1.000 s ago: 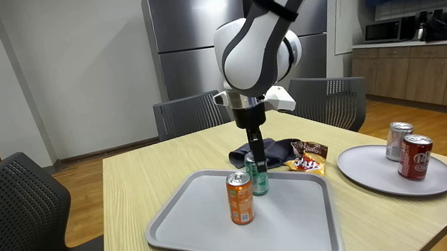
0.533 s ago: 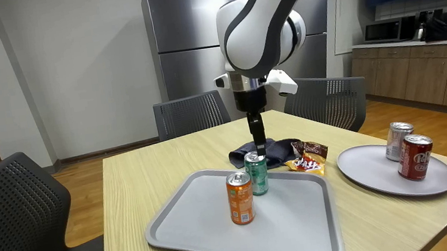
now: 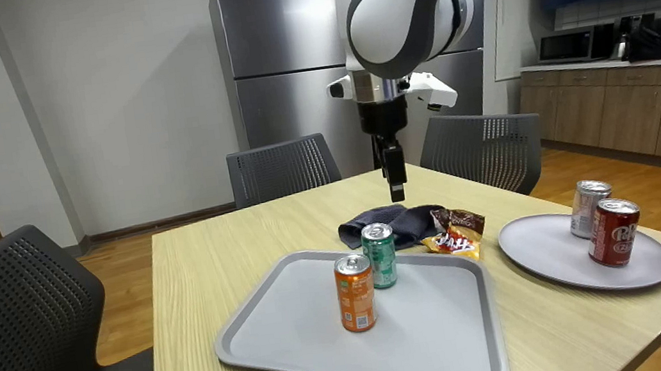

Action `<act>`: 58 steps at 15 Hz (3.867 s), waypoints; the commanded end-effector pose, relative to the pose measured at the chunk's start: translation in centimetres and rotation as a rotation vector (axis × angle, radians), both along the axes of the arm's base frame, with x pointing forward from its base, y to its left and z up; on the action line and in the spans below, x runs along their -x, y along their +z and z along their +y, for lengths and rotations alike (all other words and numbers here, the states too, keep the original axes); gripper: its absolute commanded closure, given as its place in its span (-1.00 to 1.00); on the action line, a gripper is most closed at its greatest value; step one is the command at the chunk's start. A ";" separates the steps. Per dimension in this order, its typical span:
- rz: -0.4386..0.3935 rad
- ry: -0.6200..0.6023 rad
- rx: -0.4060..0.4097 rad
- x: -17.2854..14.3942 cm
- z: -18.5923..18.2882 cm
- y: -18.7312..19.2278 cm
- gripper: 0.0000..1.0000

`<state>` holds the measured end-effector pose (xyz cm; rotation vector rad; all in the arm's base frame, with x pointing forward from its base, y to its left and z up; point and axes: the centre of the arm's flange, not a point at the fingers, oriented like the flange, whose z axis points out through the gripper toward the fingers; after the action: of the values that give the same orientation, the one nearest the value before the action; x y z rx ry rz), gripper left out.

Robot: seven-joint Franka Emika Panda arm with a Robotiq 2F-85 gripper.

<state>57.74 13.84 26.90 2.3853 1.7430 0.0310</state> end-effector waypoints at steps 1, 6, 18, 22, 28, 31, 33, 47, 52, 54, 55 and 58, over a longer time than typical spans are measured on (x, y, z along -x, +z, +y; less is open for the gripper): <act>-0.001 -0.003 -0.005 1.9 -2.7 2.6 -1.00; 0.004 -0.077 -0.038 2.5 -7.2 3.7 -1.00; 0.003 -0.114 -0.036 1.6 -7.8 2.7 -1.00; 0.003 -0.114 -0.036 1.6 -7.8 2.7 -1.00; 0.003 -0.114 -0.036 1.6 -7.8 2.7 -1.00; 0.002 -0.125 -0.026 1.9 -7.9 2.8 -1.00; 0.003 -0.165 -0.026 2.3 -8.2 3.1 -1.00; -0.035 -0.562 -0.066 7.6 -14.7 5.3 -1.00; -0.037 -0.685 -0.033 10.2 -18.4 5.0 -1.00; -0.039 -0.731 -0.037 11.2 -19.9 4.9 -1.00; -0.040 -0.750 -0.039 11.6 -20.6 4.8 -1.00; -0.032 -0.815 -0.047 13.0 -22.6 4.5 -1.00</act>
<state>47.07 -7.40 30.71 2.8942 0.7482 -0.0101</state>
